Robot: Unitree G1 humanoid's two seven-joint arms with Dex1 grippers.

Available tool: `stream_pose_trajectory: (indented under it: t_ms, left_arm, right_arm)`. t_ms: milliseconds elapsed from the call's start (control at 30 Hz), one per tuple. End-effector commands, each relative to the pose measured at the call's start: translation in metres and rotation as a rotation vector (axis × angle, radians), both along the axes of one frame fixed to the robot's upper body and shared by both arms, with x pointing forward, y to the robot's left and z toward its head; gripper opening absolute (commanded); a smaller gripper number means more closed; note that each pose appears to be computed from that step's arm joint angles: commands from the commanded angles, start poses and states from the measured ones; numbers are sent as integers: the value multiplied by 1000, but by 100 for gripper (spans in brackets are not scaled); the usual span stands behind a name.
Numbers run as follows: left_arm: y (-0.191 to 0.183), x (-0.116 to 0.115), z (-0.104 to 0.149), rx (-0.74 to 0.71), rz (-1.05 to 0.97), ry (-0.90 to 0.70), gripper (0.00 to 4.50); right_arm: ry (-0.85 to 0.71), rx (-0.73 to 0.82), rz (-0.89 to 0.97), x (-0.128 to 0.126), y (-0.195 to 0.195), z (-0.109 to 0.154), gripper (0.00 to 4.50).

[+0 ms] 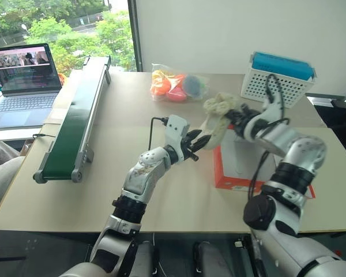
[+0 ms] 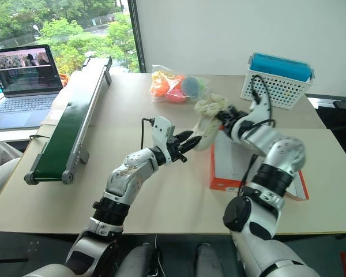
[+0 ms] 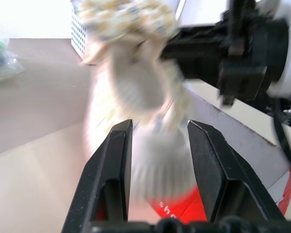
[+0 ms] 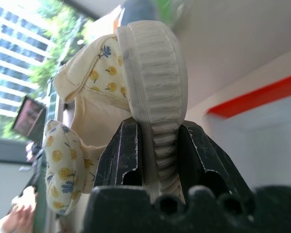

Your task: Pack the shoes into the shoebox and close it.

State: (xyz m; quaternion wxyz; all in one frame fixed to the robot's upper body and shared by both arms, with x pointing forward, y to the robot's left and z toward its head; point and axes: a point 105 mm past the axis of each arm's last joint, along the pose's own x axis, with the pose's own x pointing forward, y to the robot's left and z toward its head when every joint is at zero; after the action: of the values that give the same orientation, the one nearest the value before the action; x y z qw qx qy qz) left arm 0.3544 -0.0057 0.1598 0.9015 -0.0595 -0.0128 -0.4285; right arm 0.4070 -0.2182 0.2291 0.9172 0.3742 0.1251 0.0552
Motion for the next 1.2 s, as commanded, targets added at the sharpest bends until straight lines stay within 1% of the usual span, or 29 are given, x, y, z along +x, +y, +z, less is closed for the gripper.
stream_pose_trajectory:
  t_ms: [33,100,167,233,367,600,767,933,1167,1200]
  left_arm:
    - [-5,-12,15,1,-45,-86,192]
    - [-5,-24,16,42,-116,-154,192]
    - [-1,-40,16,79,-220,-208,192]
    - [4,-48,14,127,-284,-243,192]
    - [21,-52,12,265,-385,-331,192]
    - [25,-47,13,304,-417,-376,192]
    - [18,-53,7,299,-443,-371,192]
    - [16,-58,3,297,-452,-368,192]
    - [16,-57,4,299,-436,-376,192]
    - [16,-57,5,299,-434,-377,194]
  right_arm:
    - [-30,-87,35,-8,-5,33,84]
    - [34,-171,73,-16,-10,33,84]
    - [126,-264,103,-24,-16,26,84]
    - [178,-336,127,-28,-19,18,84]
    - [329,-471,145,-36,-32,-16,84]
    - [444,-544,157,-45,-50,-38,84]
    - [523,-605,137,-46,-65,-58,84]
    - [563,-651,180,-47,-66,-75,84]
    - [597,-655,203,-46,-70,-96,84]
    - [596,-649,205,-46,-70,-97,123]
